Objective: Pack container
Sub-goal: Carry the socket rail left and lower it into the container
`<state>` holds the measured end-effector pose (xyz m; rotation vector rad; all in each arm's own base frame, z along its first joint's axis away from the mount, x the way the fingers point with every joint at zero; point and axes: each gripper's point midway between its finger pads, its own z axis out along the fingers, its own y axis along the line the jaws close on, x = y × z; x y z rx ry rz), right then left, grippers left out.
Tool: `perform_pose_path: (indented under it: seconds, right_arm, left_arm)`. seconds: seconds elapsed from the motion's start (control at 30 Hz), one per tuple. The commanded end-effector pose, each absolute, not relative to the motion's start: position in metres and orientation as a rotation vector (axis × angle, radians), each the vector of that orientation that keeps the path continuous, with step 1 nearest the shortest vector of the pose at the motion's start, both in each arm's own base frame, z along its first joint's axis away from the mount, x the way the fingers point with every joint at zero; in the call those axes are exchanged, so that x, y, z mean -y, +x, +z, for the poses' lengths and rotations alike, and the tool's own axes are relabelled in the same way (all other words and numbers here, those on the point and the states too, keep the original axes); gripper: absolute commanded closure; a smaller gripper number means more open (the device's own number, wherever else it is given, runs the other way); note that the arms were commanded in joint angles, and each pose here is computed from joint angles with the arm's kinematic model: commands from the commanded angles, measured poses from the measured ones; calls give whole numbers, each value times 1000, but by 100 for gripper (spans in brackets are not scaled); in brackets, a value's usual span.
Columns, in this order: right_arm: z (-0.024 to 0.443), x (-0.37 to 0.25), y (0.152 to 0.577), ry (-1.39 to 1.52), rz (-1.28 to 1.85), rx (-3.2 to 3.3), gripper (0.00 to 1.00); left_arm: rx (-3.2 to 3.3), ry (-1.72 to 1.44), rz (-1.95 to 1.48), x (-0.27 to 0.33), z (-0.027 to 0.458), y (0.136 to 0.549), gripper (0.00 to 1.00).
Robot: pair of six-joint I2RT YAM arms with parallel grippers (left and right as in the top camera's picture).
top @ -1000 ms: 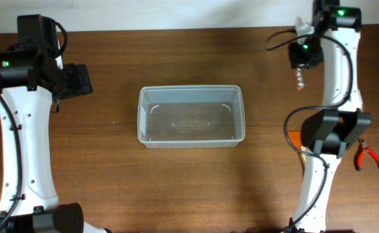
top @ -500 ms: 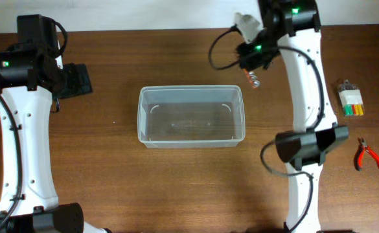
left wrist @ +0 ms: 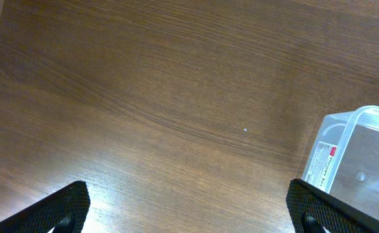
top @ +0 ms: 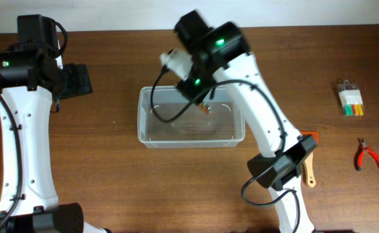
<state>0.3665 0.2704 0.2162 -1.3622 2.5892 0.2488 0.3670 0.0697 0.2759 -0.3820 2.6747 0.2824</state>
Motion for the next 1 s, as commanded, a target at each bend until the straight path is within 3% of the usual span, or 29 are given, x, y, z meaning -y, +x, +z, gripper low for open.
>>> perform_pose_path:
  seconds: [0.0, 0.5, 0.97]
  right_arm:
    - [203, -267, 358, -1457, 193, -2599, 91]
    - [110, -262, 355, -1649, 186, -2661, 91]
    - [84, -242, 400, -1451, 195, -2683, 83]
  left_arm:
    - [-2644, -381, 295, -72, 286, 366, 1]
    - [-2644, -381, 295, -72, 286, 366, 1]
    - [-2644, -381, 295, -72, 286, 366, 1]
